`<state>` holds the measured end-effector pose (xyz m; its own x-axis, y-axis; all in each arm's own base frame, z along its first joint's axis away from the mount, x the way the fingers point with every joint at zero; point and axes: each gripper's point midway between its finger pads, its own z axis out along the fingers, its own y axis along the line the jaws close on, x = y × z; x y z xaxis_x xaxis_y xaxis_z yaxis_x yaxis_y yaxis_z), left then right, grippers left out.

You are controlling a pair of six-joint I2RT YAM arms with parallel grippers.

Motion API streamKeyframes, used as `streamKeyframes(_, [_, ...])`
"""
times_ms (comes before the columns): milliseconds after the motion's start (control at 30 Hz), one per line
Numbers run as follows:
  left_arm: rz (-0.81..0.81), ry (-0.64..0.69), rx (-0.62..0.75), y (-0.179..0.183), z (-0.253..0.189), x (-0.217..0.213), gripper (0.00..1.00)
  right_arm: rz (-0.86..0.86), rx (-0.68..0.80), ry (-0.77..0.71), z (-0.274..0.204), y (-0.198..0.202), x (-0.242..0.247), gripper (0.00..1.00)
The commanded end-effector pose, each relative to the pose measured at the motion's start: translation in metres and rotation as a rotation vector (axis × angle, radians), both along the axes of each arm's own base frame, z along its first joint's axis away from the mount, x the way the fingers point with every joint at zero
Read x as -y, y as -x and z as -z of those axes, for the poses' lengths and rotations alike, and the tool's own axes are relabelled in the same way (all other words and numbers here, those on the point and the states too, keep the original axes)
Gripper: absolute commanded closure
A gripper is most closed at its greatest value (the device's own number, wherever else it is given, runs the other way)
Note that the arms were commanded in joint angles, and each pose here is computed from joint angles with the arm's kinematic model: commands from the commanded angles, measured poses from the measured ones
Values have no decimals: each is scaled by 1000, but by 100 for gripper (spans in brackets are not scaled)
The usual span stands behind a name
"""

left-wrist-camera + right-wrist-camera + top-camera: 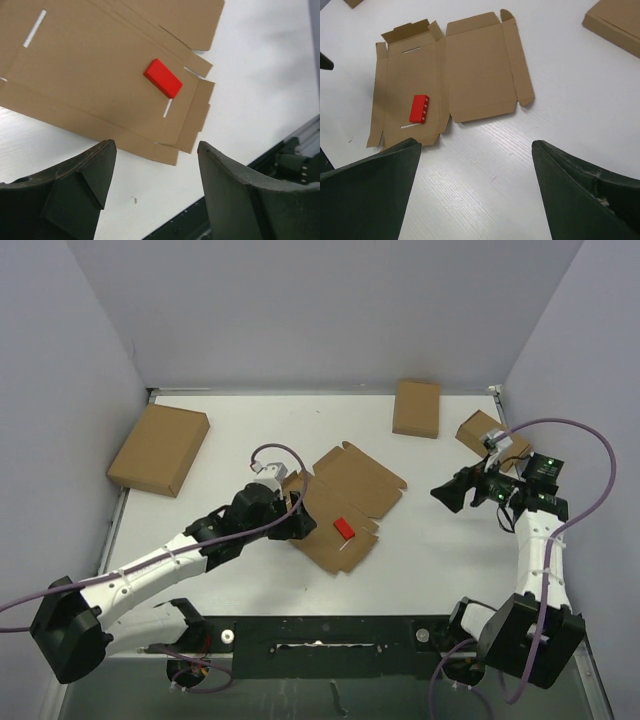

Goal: Fold the paper box

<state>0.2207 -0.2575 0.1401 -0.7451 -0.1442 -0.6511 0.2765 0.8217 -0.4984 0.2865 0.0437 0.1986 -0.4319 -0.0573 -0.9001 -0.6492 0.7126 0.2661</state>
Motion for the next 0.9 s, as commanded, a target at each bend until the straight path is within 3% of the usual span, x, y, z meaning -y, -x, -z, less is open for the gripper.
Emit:
streamKeyframes(0, [-19,201,3,7,-46,13,35,44,79,8,-26,5,8,2])
streamKeyframes(133, [-25,154,5,16,-46,-3,35,16,24,96,-22,22,10,2])
streamKeyframes(300, [-61,59,80,10,-51,-26,32,-7,-66,79,-7,30,8,2])
streamKeyframes(867, [56,36,6,0,-50,12,32,7,-113,21,-11,24,8,2])
